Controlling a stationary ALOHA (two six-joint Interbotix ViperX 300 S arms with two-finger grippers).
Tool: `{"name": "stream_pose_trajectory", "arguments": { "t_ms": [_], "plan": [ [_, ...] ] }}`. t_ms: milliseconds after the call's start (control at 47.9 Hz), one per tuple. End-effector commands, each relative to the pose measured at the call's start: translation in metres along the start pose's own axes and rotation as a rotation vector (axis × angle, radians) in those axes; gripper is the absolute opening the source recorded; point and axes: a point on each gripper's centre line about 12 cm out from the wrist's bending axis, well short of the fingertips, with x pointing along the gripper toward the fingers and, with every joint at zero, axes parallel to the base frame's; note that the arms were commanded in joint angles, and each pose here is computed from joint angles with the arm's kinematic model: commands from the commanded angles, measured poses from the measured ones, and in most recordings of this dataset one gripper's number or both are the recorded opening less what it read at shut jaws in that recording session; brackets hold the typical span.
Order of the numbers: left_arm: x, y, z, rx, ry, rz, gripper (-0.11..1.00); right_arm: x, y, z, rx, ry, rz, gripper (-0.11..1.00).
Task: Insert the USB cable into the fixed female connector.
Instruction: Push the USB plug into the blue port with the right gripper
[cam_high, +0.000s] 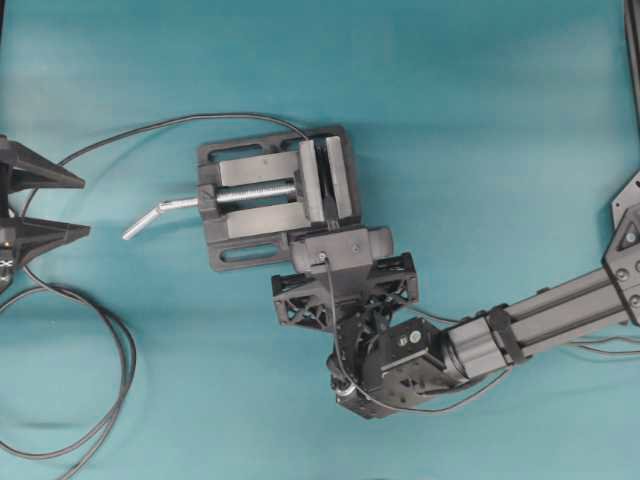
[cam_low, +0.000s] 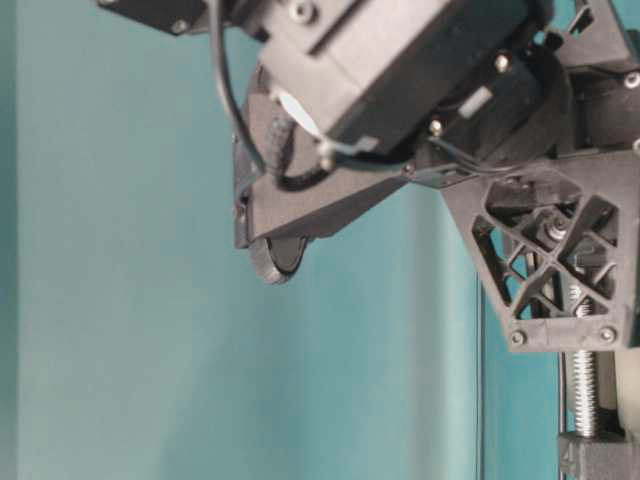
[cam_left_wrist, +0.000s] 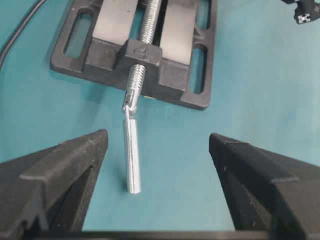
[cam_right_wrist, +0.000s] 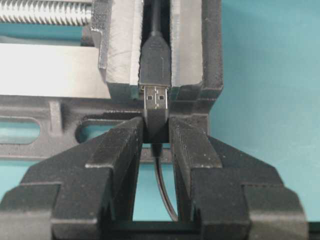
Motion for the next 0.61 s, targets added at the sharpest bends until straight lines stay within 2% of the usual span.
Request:
{"name": "stream_pose_trajectory", "arguments": {
  "t_ms": [0, 585],
  "plan": [
    [0.0003, -0.0012, 0.0035, -0.012, -0.007, -0.003, 0.96, 0.0002, 0.0022, 0.0355, 0.074, 0.009, -0.001, 0.22],
    [0.0003, -0.0012, 0.0035, -0.013, -0.007, -0.003, 0.96, 0.0046, 0.0017, 0.0366, 0.057, 0.007, -0.014, 0.22]
  ]
}}
